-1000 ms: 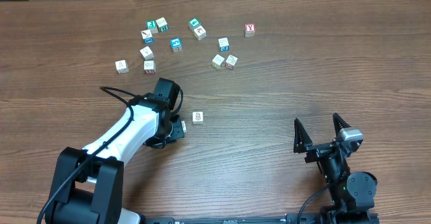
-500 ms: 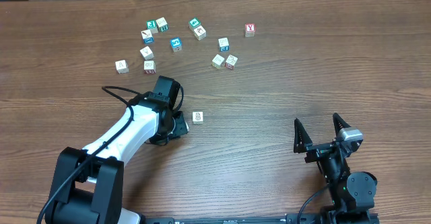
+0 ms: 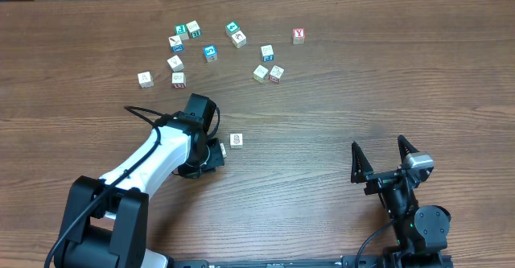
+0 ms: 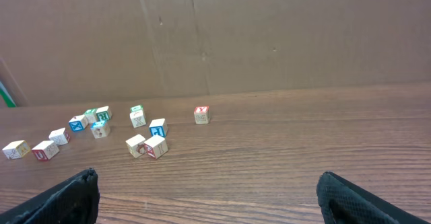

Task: Form a horizontal line
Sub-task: 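Lower the I block onto the table left of the 2 block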

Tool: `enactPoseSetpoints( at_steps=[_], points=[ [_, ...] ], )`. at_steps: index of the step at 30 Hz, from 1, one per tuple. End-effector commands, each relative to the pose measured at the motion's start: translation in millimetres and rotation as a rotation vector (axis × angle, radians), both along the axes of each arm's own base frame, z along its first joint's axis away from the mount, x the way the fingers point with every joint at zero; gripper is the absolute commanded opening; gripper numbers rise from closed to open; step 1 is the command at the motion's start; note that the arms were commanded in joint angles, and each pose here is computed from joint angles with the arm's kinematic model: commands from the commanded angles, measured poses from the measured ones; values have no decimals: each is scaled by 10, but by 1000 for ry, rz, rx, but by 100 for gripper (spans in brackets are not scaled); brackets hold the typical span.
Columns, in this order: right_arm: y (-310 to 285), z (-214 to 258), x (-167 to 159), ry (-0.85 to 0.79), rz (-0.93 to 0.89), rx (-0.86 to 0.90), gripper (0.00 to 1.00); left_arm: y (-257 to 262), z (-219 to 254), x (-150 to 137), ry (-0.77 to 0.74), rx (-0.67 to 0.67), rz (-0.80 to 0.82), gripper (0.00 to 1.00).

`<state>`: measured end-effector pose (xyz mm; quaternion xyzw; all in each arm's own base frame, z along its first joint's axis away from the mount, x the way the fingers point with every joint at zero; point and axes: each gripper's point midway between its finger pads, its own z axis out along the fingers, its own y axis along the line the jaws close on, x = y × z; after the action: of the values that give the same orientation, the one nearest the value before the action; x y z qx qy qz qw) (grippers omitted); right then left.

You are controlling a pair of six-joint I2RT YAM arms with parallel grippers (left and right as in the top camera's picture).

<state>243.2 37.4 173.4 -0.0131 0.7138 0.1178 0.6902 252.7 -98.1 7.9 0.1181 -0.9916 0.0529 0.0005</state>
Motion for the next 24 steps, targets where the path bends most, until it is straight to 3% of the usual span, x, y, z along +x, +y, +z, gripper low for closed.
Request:
enactPoseSetpoints(
  at_steps=[1,24],
  points=[
    [-40,-21,8,-3,-20,-1,100,-157,-5,-86,30,-61,-20,5],
    [-40,-21,8,-3,-20,-1,100,-262,13,132,-69,-83,-39,4]
  ],
)
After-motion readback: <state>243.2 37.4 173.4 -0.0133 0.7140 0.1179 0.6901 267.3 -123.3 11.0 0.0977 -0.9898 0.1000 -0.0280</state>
